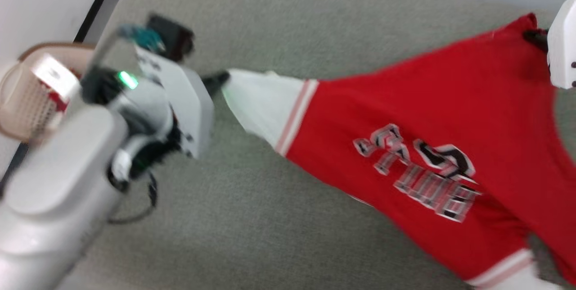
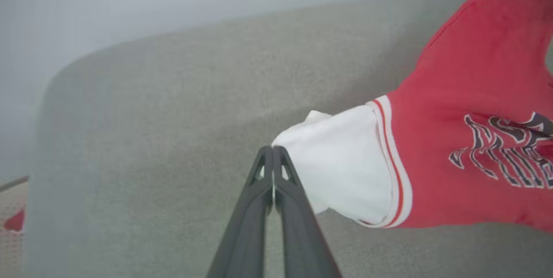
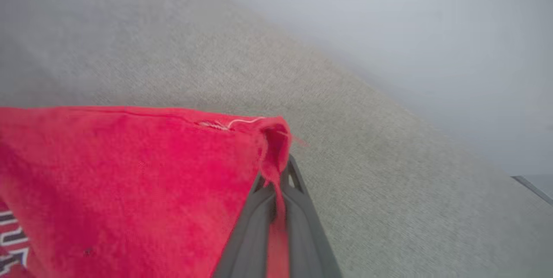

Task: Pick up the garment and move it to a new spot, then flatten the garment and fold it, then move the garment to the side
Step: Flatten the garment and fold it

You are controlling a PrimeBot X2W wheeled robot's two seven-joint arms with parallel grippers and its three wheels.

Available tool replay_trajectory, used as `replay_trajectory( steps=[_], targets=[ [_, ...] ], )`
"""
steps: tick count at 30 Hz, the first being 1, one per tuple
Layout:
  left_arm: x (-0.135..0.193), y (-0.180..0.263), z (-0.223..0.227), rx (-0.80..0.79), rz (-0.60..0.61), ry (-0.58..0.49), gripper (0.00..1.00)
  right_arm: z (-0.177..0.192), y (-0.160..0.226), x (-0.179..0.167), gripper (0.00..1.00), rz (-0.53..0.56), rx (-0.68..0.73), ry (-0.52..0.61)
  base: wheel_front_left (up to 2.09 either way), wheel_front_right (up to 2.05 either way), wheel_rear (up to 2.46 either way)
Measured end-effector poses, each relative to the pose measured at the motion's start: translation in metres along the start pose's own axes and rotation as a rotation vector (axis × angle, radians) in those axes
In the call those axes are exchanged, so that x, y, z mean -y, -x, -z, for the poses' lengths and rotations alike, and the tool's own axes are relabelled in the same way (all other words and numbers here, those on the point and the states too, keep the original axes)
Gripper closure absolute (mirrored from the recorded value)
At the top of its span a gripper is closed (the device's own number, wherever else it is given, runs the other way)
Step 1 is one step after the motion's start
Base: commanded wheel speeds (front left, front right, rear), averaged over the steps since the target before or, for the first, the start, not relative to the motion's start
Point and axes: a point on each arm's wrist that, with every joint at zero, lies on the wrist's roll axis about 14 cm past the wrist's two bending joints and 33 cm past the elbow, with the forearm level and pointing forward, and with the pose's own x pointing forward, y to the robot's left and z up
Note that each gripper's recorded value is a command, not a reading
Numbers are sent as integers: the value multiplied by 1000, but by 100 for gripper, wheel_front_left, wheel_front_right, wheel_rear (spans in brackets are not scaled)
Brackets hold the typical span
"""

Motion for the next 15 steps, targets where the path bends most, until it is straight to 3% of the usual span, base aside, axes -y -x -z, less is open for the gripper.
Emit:
replay_trajectory(
  steps=[9, 15],
  targets=[
    [-25, 54, -115, 176, -101, -156, 100, -64, 99, 2, 100, 47, 281, 47, 0, 0, 0],
    [-19, 92, -168, 266, -131, -223, 100, -90, 170, -6, 100, 69, 424, 91, 0, 0, 0]
  ],
)
